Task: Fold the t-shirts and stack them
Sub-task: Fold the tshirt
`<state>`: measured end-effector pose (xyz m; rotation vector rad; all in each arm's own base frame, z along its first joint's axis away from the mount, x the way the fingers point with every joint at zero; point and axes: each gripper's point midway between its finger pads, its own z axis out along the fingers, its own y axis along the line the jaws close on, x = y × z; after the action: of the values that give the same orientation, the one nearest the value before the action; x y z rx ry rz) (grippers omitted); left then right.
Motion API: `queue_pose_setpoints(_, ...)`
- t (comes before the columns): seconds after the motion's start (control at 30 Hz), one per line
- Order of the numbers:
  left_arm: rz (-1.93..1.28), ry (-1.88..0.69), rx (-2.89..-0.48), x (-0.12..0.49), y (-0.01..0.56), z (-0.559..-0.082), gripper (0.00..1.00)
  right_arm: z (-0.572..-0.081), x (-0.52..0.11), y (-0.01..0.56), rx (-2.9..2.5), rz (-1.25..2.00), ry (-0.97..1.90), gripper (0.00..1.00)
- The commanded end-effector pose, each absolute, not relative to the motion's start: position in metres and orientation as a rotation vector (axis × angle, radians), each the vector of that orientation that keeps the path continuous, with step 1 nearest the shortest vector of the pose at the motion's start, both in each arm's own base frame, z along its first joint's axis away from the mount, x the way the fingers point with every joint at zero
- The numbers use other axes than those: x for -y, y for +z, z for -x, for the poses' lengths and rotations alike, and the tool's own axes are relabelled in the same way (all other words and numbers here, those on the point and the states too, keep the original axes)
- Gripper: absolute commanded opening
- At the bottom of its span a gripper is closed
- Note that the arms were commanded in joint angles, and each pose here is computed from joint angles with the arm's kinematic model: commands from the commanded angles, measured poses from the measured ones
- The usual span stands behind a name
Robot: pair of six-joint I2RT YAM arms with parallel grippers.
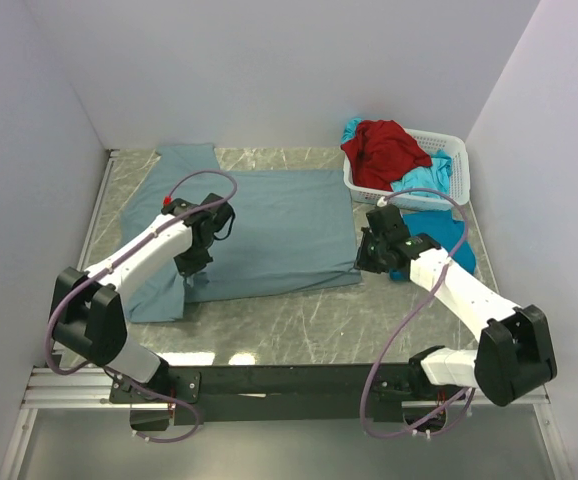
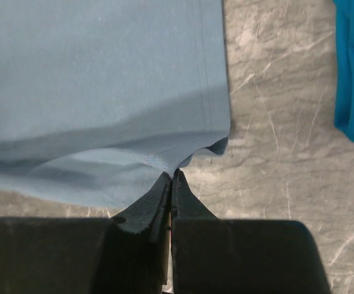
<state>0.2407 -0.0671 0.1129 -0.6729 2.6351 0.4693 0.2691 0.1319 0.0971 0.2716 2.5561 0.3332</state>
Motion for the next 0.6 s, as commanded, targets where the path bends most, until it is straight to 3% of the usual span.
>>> queue_pose_setpoints(0.0, 0.610, 0.490, -2.567, 0.058, 0.130, -0.266, 0.01, -0.292, -0.134, 0.114, -2.497, -0.249, 0.348, 0.00)
queue_pose_setpoints(0.37, 0.488, 0.425, -2.555, 0.067, 0.134, -0.311, 0.00, -0.312, -0.131, 0.112, -2.491, -0.272, 0.315, 0.00)
queue_pose_setpoints(0.57, 0.404, 0.560, -2.559, 0.058, 0.130, -0.326, 0.01, -0.321, -0.122, 0.109, -2.486, -0.293, 0.272, 0.00)
